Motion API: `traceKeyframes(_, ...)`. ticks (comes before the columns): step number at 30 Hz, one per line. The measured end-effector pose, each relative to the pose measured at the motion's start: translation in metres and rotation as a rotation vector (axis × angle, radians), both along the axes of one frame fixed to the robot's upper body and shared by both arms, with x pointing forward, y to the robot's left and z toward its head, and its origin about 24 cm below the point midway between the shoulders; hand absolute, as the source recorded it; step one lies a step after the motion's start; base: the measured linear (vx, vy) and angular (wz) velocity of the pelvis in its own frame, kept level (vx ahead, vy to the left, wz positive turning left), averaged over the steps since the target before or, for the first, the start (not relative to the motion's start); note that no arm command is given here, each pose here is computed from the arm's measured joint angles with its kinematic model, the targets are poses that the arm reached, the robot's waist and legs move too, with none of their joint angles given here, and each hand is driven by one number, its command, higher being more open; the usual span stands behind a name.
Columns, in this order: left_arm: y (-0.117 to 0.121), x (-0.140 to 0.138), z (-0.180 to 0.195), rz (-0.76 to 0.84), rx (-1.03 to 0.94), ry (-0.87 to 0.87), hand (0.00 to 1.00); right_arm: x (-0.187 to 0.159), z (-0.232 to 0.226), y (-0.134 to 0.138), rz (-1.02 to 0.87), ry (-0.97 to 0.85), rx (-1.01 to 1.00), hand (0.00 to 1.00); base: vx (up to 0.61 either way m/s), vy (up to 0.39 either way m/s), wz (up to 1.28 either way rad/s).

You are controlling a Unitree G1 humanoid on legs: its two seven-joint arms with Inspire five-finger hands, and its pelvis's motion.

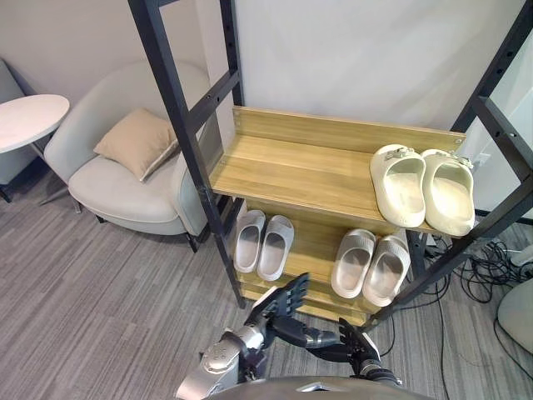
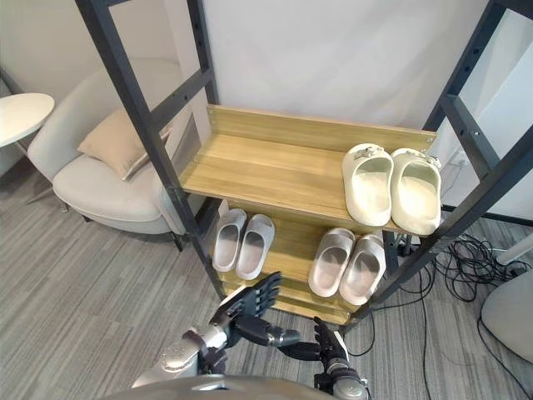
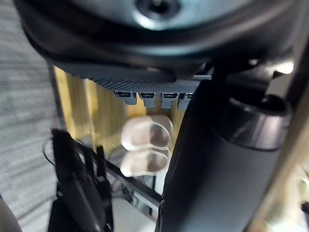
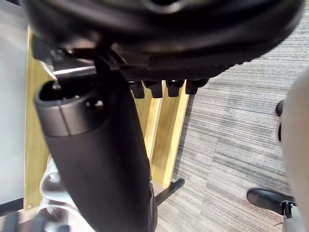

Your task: Organize the slippers on the shoe rack

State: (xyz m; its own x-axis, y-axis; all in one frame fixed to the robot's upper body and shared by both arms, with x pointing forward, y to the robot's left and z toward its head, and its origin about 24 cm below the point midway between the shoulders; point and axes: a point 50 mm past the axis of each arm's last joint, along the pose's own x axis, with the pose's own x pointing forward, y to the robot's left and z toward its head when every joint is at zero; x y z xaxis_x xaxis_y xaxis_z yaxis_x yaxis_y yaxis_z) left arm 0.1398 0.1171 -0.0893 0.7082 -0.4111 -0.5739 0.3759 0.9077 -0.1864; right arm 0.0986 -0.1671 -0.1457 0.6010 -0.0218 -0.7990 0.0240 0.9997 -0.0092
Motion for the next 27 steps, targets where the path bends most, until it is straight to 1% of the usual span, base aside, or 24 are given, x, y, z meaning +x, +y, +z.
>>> traceKeyframes(3,0.026,-0.007,-0.018,0.093,0.132,0.063,1.00,0.001,0.000,0.002,-0.006,-0.002,0.007,1.00,0.03,-0.007,-0.05)
traceKeyframes(4,0.030,-0.008,-0.020,0.107,0.146,0.073,1.00,0.001,0.000,0.002,-0.006,-0.002,0.007,1.00,0.03,-0.003,-0.04)
traceKeyframes(7,0.050,-0.016,-0.030,0.223,0.239,0.117,1.00,0.002,0.000,0.003,-0.007,-0.005,0.007,1.00,0.03,0.001,-0.09)
traceKeyframes(12,0.067,-0.029,-0.045,0.344,0.358,0.193,1.00,0.004,0.000,0.005,0.003,-0.006,-0.004,1.00,0.00,0.003,-0.02)
traceKeyframes(18,0.073,-0.031,-0.047,0.388,0.417,0.199,1.00,0.007,-0.001,0.004,0.008,-0.001,-0.022,1.00,-0.03,0.012,-0.06)
traceKeyframes(22,0.075,-0.037,-0.050,0.470,0.420,0.234,1.00,0.010,-0.001,0.003,0.015,-0.002,-0.036,1.00,-0.03,0.016,-0.10)
traceKeyframes(24,0.075,-0.036,-0.050,0.489,0.419,0.231,1.00,0.014,0.000,0.002,0.020,-0.013,-0.043,1.00,-0.02,0.029,-0.15)
traceKeyframes(25,0.074,-0.032,-0.049,0.512,0.413,0.224,1.00,0.024,0.003,0.002,0.041,-0.036,-0.058,1.00,-0.06,0.046,-0.12)
traceKeyframes(27,0.076,-0.028,-0.049,0.521,0.424,0.218,1.00,0.031,0.005,0.002,0.040,-0.052,-0.067,1.00,-0.07,0.027,0.17)
